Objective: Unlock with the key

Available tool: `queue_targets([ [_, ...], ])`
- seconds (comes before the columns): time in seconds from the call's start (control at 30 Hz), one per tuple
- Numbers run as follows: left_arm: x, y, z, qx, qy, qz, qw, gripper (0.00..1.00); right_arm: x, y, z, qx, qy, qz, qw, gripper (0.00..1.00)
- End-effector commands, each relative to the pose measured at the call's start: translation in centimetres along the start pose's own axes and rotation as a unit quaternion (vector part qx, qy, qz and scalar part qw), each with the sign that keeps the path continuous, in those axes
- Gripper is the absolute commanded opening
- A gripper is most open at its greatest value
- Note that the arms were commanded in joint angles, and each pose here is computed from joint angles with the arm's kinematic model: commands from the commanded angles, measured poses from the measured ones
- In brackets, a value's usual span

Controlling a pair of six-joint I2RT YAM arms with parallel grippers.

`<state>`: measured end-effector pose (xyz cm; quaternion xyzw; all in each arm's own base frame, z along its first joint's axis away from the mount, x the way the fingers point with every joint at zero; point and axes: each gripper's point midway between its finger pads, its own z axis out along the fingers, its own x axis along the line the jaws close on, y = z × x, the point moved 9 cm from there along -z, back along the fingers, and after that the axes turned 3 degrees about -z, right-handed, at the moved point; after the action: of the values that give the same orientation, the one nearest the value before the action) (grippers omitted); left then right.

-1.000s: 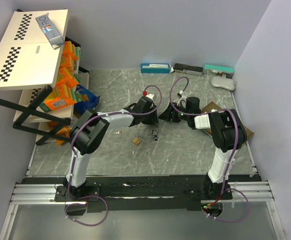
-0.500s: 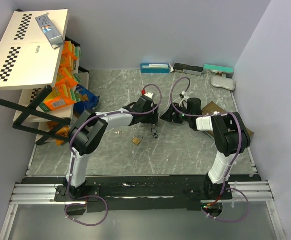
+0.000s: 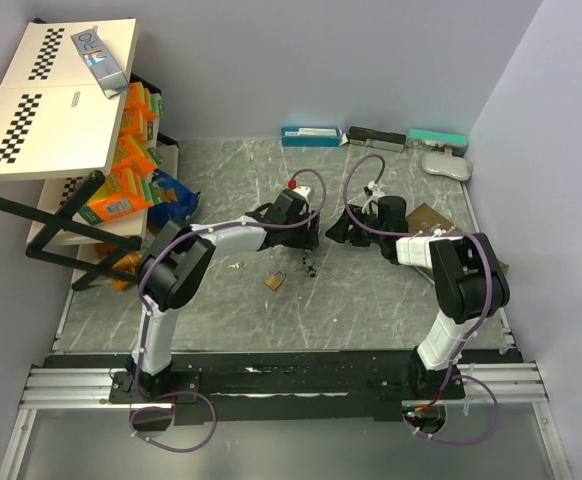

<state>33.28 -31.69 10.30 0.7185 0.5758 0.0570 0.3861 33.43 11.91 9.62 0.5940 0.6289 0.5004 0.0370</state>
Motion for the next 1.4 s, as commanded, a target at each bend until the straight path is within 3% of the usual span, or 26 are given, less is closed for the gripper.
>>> queue_targets([
  [0.0, -1.3, 0.8, 0.7, 0.000, -0.029, 0.011, 1.000, 0.68, 0.5, 0.9, -1.0, -0.026, -0.010, -0.020, 0.999, 0.72],
  [0.17, -1.4, -0.1, 2.1, 0.013, 0.029, 0.035, 0.999, 0.63, 0.4, 0.9, -1.4, -0.032, -0.019, -0.017, 0.999, 0.72],
  [0.33, 0.1, -1.4, 2.6, 0.030, 0.087, 0.026, 0.995, 0.41, 0.5, 0.9, -2.2, -0.042, -0.024, -0.016, 0.999, 0.72],
  [0.47, 0.2, -2.2, 2.4, 0.031, 0.097, 0.034, 0.994, 0.50, 0.7, 1.1, -2.9, -0.051, -0.025, -0.017, 0.998, 0.72],
  [0.8, -0.7, -4.6, 3.1, 0.053, 0.093, 0.077, 0.991, 0.49, 1.0, 0.9, -4.3, -0.065, -0.037, -0.017, 0.997, 0.73],
  [0.93, -0.2, -5.6, 3.2, 0.064, 0.097, 0.075, 0.990, 0.35, 1.1, 0.7, -5.0, -0.071, -0.041, -0.015, 0.997, 0.73],
  [1.03, 0.2, -6.3, 2.9, 0.066, 0.099, 0.076, 0.990, 0.17, 1.3, 0.7, -5.8, -0.079, -0.047, -0.016, 0.996, 0.73],
  [1.07, 0.1, -6.1, 2.8, 0.059, 0.096, 0.076, 0.991, 0.06, 1.7, 1.0, -6.4, -0.089, -0.044, -0.020, 0.995, 0.73],
  [1.1, -0.2, -5.6, 2.2, 0.049, 0.090, 0.077, 0.992, 0.01, 1.8, 0.6, -6.8, -0.090, -0.045, -0.018, 0.995, 0.73],
  [1.37, -3.3, -2.8, -4.5, -0.023, -0.091, 0.075, 0.993, 0.01, 4.3, -0.3, -10.6, -0.144, 0.036, -0.035, 0.988, 0.78],
])
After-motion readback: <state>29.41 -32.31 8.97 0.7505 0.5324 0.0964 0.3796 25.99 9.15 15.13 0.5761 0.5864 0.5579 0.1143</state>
